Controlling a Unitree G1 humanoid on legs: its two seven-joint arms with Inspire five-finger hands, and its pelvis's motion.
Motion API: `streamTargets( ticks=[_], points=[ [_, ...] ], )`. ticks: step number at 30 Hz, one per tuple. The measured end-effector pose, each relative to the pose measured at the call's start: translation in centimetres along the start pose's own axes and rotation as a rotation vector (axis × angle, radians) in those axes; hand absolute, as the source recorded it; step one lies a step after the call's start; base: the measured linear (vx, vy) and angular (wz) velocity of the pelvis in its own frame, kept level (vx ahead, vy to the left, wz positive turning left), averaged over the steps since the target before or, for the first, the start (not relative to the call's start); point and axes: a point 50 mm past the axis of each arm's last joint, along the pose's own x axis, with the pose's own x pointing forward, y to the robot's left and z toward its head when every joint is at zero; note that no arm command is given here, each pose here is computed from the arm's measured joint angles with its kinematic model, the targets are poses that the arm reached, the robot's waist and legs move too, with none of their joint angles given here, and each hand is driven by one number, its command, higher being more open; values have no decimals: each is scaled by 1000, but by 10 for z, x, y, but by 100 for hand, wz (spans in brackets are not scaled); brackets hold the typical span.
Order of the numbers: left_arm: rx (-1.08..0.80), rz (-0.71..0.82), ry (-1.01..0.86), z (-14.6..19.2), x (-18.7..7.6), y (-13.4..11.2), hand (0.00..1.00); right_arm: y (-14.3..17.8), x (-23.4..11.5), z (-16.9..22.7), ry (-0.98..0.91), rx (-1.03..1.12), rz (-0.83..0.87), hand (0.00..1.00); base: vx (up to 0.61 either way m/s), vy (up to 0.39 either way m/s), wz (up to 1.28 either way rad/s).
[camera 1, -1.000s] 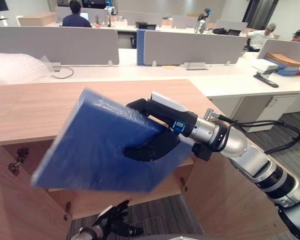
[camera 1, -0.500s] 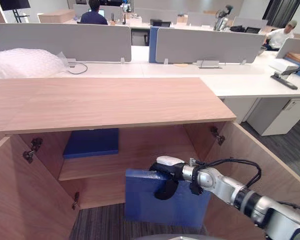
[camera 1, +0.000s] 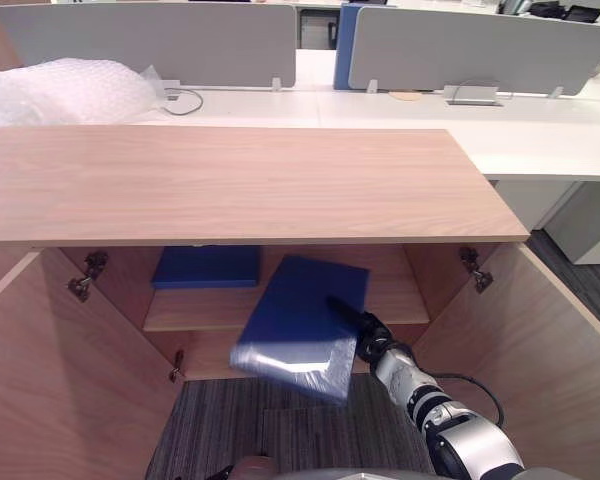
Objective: Walk over to the cabinet, pick up the folder, carry it to the office cabinet, place the folder inside the office cabinet, then close the office cabinet door
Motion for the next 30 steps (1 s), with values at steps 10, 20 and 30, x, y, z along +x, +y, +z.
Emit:
streamTargets(
  ticks=[10,20,30],
  points=[
    [-50,-52,-158,50,3,-26,100,114,-40,184,-612,499,382,0,-183,41,8],
    [-357,-20,-234,87,5,-17,100,186,-75,221,-681,371,510,0,-155,12,1],
    [-417,-36,-185,76,3,-35,100,172,-94,275,-767,572,378,0,-16,8,19]
  ],
)
